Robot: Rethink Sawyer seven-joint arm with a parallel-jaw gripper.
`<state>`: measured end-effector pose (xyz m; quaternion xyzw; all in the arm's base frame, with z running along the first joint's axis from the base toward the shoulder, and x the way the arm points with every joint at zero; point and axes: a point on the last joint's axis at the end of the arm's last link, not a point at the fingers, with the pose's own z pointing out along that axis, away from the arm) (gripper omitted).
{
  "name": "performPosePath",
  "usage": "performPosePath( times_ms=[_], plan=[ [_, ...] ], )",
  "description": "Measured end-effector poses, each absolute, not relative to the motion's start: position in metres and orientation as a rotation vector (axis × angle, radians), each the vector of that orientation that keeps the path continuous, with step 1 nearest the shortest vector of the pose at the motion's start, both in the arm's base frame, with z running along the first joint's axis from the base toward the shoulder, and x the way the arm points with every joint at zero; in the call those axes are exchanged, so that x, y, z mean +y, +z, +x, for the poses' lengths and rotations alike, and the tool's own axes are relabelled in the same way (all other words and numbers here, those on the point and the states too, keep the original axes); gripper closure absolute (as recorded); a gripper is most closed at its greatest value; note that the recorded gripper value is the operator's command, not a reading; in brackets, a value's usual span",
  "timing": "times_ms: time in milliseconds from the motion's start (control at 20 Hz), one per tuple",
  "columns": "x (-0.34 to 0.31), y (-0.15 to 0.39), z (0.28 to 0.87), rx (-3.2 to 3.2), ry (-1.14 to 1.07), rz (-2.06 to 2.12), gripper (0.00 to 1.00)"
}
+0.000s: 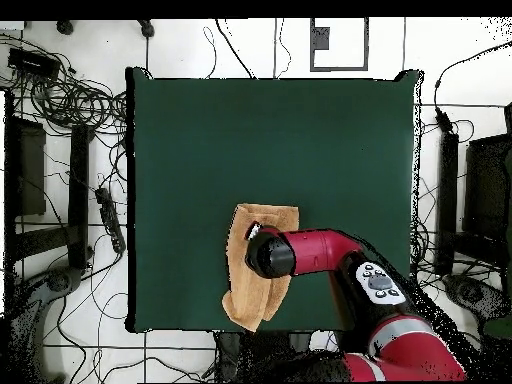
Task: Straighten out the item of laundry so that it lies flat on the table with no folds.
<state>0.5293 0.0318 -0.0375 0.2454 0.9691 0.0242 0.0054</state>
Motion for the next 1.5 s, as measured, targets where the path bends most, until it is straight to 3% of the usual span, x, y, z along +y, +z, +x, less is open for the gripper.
performPosePath(
  times_ms=[300, 800, 1400, 1450, 1500],
  plan=[
    [0.046, -0.02, 0.533, 3.02, 0.052, 0.707, 1.0],
    [0.148, 0.054, 0.561, 2.931, 0.086, 0.586, 1.0],
    [0.209, 0.053, 0.549, 2.956, 0.115, 0.647, 1.0],
    [0.213, 0.048, 0.547, 2.958, 0.121, 0.673, 0.0],
    [0.214, 0.048, 0.547, 2.957, 0.122, 0.676, 0.0]
  ],
)
